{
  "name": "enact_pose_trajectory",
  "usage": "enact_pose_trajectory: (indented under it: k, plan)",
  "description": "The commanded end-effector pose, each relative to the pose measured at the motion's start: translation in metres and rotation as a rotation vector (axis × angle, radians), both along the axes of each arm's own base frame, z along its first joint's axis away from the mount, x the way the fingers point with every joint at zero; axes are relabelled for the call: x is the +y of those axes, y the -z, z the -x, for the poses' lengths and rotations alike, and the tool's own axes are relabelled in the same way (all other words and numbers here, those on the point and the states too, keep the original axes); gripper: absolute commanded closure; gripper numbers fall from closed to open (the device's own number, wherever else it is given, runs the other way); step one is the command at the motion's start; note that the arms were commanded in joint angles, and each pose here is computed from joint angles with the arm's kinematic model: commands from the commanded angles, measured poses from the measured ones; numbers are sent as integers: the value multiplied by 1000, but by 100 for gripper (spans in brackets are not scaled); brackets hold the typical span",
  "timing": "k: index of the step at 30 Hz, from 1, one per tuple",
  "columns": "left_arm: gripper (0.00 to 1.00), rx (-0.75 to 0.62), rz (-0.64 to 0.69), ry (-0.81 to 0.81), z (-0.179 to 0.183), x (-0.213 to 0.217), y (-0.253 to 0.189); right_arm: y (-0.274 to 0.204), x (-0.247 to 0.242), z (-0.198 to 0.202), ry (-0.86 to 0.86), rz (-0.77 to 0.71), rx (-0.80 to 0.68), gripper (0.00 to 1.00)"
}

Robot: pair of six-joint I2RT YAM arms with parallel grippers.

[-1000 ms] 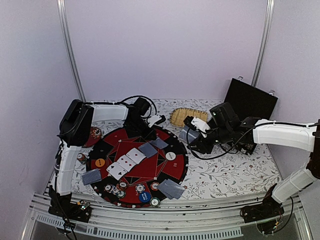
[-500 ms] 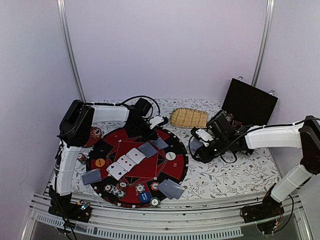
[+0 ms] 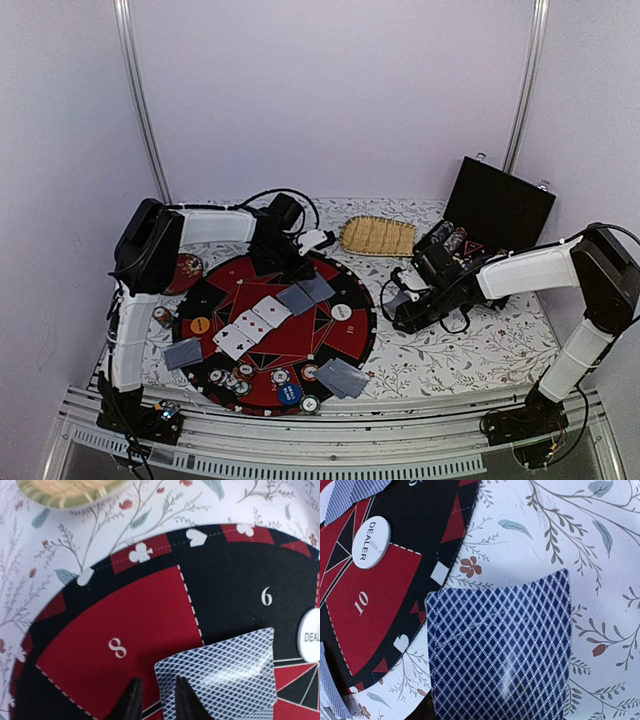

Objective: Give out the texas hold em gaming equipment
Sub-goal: Place the poker card in the community card area, then place the face-down deck piles at the center of the board.

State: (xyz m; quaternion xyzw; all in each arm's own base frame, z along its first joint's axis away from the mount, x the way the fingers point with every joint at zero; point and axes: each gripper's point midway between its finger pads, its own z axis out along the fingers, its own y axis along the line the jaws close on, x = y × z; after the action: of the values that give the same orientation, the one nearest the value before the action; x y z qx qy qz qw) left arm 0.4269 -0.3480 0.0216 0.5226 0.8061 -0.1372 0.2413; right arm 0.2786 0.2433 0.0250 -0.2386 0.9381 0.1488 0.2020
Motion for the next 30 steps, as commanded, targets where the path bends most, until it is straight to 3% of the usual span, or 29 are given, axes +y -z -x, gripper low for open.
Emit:
enact_pose_trajectory:
  k: [1,8,18,22,27,30]
  plan:
    - [67,-79,72,-28,-5,-8,-58,15,-10,-1,59,40,34,55]
    - [61,-111,152,-82,1,-5,-104,23,-24,1,107,102,47,52]
    - [54,-146,240,-300,21,35,-151,20,-39,-2,177,154,21,43]
    - [54,-140,265,-448,26,62,-162,21,-42,-1,196,153,22,30]
    - [52,-194,300,-600,35,102,-176,18,-37,-4,192,134,18,0]
    - [51,-265,304,-703,39,131,-184,4,-31,-9,182,101,-8,1]
